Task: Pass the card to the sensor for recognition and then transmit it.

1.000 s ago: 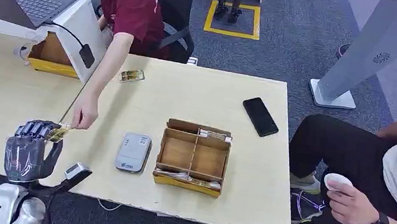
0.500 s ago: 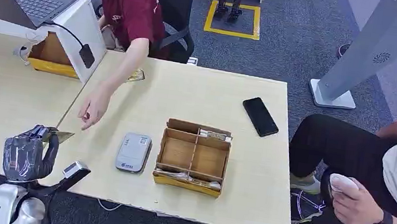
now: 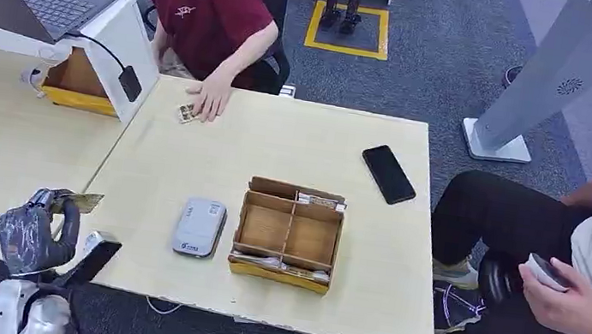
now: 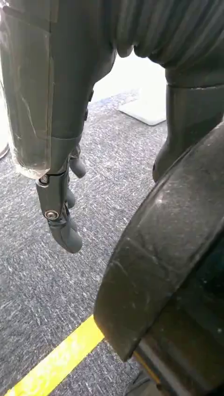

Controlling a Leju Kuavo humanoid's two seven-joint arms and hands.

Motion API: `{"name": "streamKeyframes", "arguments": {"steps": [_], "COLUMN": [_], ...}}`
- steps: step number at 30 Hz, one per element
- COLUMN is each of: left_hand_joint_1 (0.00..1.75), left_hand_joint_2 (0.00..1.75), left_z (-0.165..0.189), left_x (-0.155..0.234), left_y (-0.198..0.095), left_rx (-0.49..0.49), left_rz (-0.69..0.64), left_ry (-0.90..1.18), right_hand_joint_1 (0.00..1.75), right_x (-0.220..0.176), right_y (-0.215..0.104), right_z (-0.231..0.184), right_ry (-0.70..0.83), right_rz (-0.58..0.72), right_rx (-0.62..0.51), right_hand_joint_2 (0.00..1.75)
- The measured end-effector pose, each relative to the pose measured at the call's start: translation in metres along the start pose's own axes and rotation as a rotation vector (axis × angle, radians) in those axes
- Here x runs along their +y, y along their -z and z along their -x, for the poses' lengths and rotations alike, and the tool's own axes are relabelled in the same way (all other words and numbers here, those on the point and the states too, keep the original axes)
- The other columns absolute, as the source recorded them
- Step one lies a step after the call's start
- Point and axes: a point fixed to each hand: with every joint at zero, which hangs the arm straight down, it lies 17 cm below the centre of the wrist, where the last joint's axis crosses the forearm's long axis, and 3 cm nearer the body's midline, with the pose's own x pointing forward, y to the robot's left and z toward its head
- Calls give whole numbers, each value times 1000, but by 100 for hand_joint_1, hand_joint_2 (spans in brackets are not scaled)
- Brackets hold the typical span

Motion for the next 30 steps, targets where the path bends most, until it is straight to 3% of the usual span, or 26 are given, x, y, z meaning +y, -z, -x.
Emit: {"name": "streamKeyframes", "arguments": {"steps": [3, 11, 20, 30], "left_hand_joint_1": [175, 175, 175, 175], "left_hand_joint_2": [175, 175, 175, 175], "left_z": [8, -20, -36, -72], "left_x": [-22, -45, -75, -101], "left_y": [-1, 1, -13, -48], "left_rx": [167, 120, 230, 280], "left_rz": [27, 111, 268, 484], "left_ry": [-255, -351, -676, -829], "right_hand_joint_1": [0, 0, 0, 0], "right_x": [-1, -1, -1, -1], "right_y": [0, 0, 0, 0], "right_z": [0, 0, 0, 2], "right_ry": [17, 36, 67, 97], "right_rz": [10, 12, 23, 36], "right_rx": [4, 7, 15, 24], "right_hand_joint_2": [175, 175, 175, 175]}}
